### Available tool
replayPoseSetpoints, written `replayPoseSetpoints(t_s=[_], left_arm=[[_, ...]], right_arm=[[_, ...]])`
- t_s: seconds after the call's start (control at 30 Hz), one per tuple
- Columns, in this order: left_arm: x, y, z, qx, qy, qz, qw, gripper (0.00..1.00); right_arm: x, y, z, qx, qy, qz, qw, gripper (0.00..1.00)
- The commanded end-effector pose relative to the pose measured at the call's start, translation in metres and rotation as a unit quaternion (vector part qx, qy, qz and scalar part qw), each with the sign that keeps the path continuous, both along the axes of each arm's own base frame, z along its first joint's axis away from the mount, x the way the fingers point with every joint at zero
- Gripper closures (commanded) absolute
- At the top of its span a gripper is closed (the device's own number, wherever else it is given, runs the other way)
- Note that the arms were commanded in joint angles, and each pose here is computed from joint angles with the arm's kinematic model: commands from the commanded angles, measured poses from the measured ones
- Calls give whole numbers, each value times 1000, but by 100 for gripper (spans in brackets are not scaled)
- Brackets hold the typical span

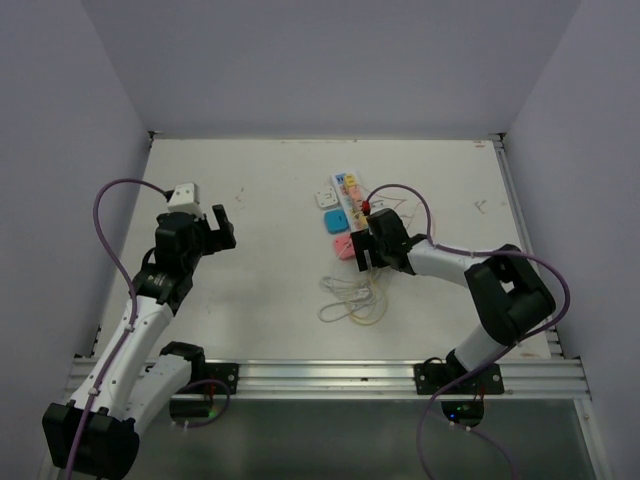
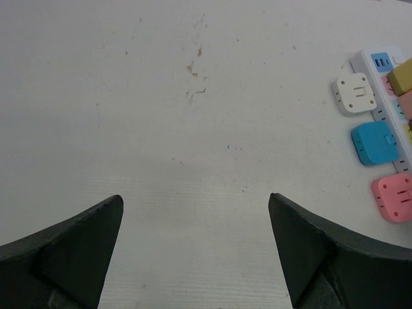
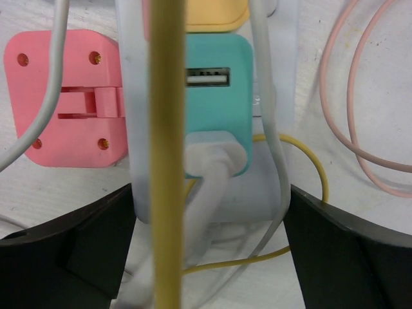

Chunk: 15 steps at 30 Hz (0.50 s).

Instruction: Pull the plug off the socket

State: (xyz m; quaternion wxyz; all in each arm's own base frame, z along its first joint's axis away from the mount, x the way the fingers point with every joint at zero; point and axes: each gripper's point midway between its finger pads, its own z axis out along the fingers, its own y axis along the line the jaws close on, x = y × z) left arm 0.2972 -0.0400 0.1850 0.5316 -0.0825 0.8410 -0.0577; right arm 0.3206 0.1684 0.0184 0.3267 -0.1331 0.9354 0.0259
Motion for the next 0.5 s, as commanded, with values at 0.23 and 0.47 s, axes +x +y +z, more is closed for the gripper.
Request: replayPoseSetpoints(t_s=[0.23, 0.47], left_arm=[[6, -9, 12, -25, -18, -15, 999, 1], [4, -36, 5, -124, 21, -23, 992, 1]], right_arm=[[2, 1, 12, 36, -24, -25, 999, 53], [0, 24, 18, 136, -35, -34, 990, 86]])
